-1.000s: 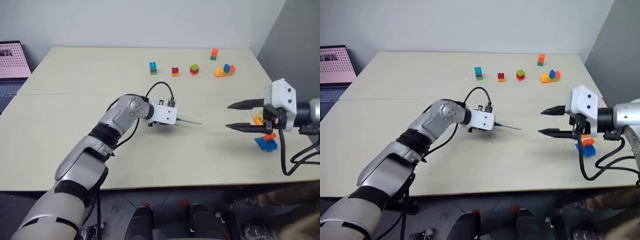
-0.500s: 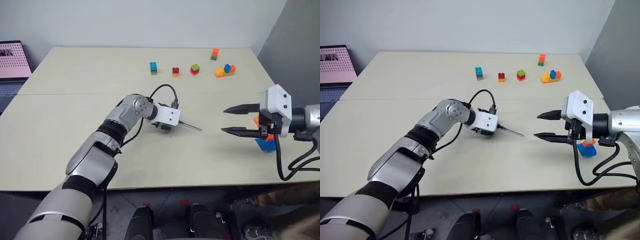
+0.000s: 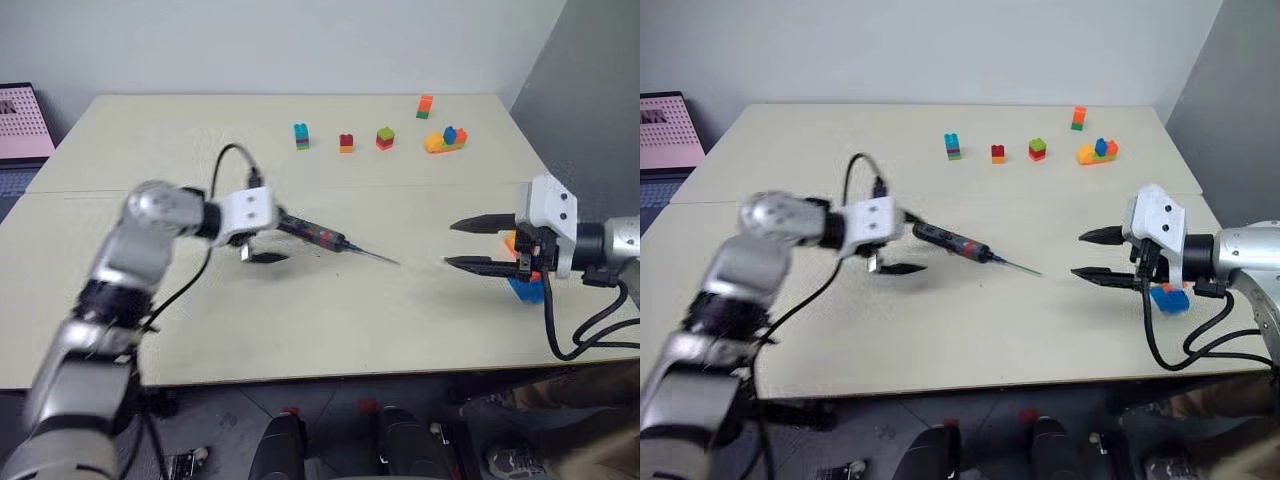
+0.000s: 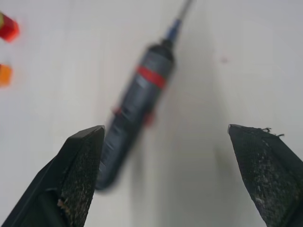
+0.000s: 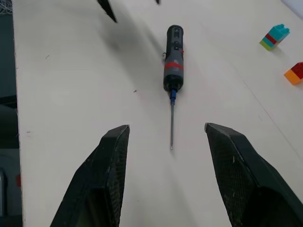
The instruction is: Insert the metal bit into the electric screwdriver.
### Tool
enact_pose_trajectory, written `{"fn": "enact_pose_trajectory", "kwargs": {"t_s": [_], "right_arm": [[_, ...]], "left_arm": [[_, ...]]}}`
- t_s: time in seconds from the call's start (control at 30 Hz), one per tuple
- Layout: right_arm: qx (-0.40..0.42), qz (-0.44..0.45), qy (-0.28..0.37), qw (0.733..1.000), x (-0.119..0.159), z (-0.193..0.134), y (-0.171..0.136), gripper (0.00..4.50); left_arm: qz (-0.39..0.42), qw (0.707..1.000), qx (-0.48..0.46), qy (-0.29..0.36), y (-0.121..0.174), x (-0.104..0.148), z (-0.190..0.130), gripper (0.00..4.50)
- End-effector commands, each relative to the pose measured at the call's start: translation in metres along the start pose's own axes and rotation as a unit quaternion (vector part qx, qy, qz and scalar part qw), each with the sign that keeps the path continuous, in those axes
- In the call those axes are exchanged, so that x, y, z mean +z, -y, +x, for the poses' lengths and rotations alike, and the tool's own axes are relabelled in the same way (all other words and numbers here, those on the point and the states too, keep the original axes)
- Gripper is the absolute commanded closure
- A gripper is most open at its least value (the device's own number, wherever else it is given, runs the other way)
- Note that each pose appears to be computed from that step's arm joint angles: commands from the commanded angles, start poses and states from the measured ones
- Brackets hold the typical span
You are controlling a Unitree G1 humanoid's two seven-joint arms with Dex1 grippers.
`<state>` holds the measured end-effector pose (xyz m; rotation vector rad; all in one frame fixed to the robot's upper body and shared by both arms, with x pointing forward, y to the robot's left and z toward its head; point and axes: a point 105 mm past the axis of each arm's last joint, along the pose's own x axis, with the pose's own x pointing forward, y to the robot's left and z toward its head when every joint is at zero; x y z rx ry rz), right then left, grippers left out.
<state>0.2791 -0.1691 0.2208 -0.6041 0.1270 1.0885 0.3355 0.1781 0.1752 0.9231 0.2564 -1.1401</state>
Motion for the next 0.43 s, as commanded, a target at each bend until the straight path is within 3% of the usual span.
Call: {"fn": "enact_pose_trajectory", "kwargs": {"t_s": [0.03,0.2,0.43], "right_arm": [[-0.023,-0.012,0.005,1.000,0.006,-0.011,0.005,1.85],[-0.035,0.015,-0.010,0.999,-0.013,-0.013,0.004,1.85],[-0.046,0.024,-0.015,0.999,-0.023,-0.017,0.008,1.85]], "left_arm": [[-0.017,1.000,0.011,0.017,0.007,0.013,-0.024,0.18],[-0.128,0.991,0.007,0.036,0.042,-0.007,-0.036,0.18],[-0.158,0.985,0.028,0.064,0.043,0.000,-0.024,0.18]]}}
